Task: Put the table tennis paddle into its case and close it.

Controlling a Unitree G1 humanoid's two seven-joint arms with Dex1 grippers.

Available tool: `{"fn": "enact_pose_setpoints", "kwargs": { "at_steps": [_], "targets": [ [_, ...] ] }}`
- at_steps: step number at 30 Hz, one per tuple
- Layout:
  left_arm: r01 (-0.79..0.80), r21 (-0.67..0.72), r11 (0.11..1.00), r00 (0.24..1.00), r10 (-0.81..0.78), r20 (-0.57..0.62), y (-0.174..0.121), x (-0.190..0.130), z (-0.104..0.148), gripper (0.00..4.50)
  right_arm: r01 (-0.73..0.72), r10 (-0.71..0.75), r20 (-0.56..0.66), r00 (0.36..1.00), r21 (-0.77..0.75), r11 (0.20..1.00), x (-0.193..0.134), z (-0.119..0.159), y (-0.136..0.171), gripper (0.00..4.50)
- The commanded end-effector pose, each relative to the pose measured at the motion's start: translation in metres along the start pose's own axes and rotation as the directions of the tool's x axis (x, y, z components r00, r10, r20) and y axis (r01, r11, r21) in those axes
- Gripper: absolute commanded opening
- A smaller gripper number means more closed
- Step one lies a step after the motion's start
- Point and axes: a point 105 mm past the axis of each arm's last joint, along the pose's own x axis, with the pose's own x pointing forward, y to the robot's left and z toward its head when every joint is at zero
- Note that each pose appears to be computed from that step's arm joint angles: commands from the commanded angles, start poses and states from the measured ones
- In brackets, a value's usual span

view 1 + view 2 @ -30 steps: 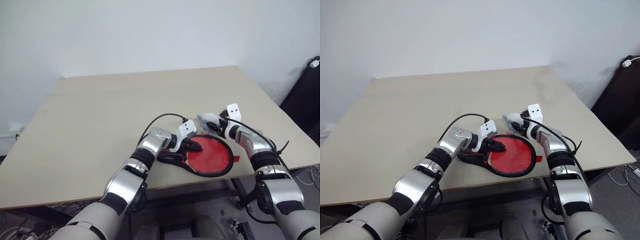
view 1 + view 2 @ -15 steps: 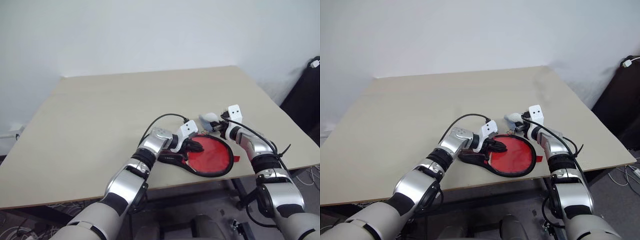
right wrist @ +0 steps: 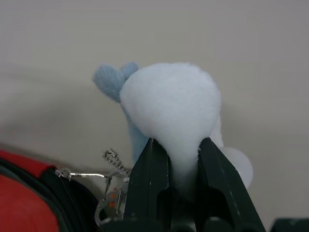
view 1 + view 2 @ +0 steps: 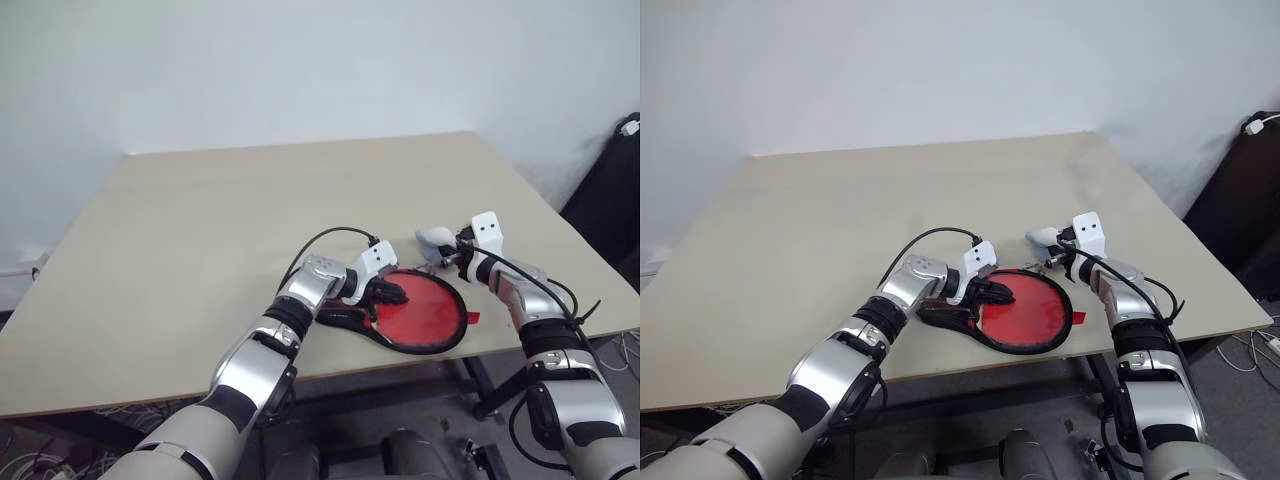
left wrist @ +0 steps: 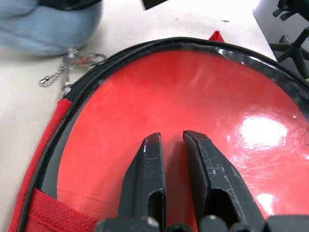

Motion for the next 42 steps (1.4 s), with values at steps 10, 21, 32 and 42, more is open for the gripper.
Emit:
{"fn": "enact_pose_setpoints", "kwargs": {
  "at_steps": [10, 21, 32, 42],
  "targets": [
    [-0.003, -0.014, 1.000, 0.997, 0.001, -0.080, -0.003, 0.005, -0.017, 0.66, 0.056, -0.051, 0.027, 0.998, -0.181, 0.982, -0.025, 0.020, -0.026, 0.14],
    [-0.008, -0.012, 1.000, 0.997, 0.007, -0.083, -0.002, 0.005, -0.018, 0.66, 0.078, -0.080, 0.004, 0.997, -0.282, 0.956, -0.039, 0.021, -0.043, 0.14],
    [-0.013, -0.013, 1.000, 0.997, 0.012, -0.081, -0.002, 0.006, -0.018, 0.66, 0.066, -0.087, -0.047, 0.995, -0.340, 0.938, -0.063, 0.015, -0.060, 0.14],
    [-0.018, -0.013, 1.000, 0.997, 0.017, -0.079, -0.001, 0.007, -0.017, 0.66, 0.082, -0.120, -0.076, 0.990, -0.383, 0.920, -0.080, 0.011, -0.072, 0.14]
  ]
}}
